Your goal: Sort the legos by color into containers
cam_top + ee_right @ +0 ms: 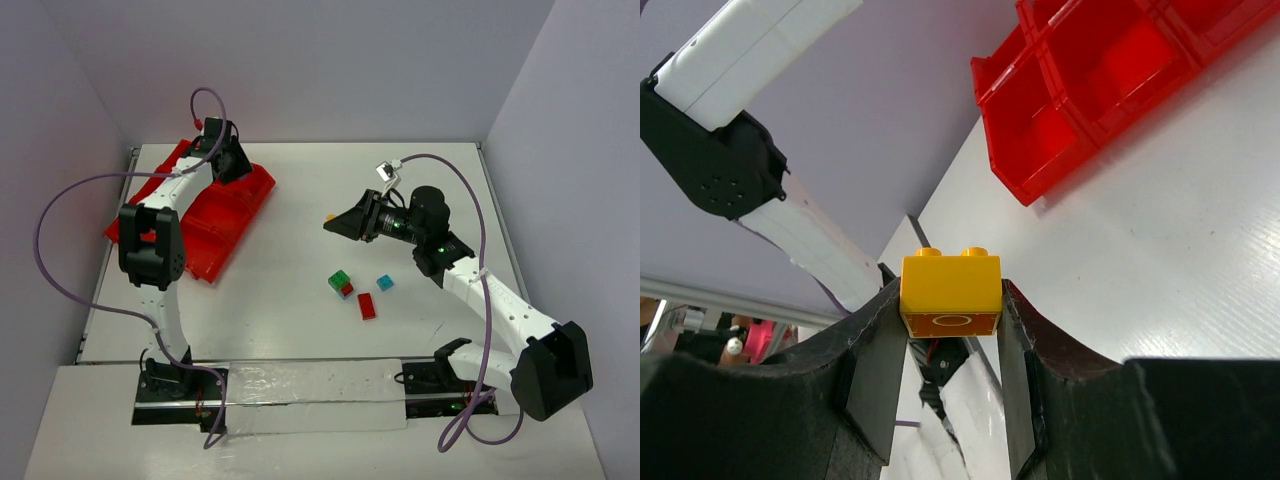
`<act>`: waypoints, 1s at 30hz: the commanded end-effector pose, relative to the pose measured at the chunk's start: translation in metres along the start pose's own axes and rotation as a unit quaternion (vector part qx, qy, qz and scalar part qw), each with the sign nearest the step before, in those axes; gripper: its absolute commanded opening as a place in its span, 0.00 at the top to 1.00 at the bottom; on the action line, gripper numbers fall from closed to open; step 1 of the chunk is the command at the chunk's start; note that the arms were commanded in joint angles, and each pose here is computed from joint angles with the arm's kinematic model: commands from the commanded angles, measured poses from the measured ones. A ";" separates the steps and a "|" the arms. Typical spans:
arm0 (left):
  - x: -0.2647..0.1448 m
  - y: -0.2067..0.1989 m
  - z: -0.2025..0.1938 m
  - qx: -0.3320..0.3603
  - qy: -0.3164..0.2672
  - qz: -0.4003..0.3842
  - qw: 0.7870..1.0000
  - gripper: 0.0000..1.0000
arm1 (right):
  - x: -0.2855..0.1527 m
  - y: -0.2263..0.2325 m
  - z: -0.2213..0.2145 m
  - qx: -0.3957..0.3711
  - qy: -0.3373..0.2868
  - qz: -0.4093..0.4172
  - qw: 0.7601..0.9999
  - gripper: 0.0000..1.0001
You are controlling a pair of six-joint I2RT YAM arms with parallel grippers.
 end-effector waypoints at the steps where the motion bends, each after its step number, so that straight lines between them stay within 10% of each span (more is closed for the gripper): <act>1: -0.005 -0.020 0.012 0.011 -0.016 -0.021 1.000 0.32 | 0.000 0.010 0.018 -0.025 -0.021 0.014 0.999 1.00; 11: -0.038 -0.039 0.021 0.024 -0.039 -0.040 0.998 0.19 | 0.004 0.007 0.021 -0.030 -0.016 0.005 0.999 1.00; 30: -0.322 -0.010 0.077 -0.005 -0.204 -0.163 0.965 0.13 | 0.154 -0.014 0.002 -0.107 0.062 -0.130 0.984 1.00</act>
Point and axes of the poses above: each gripper's point midway between its finger pads, its own x axis out along the fingers, its own y axis along the line the jaws close on, z = x × y, the point moved 4 cm from there along -x, back along the fingers, and after that the axes turned 14 degrees about -x, right-handed, at the moved point
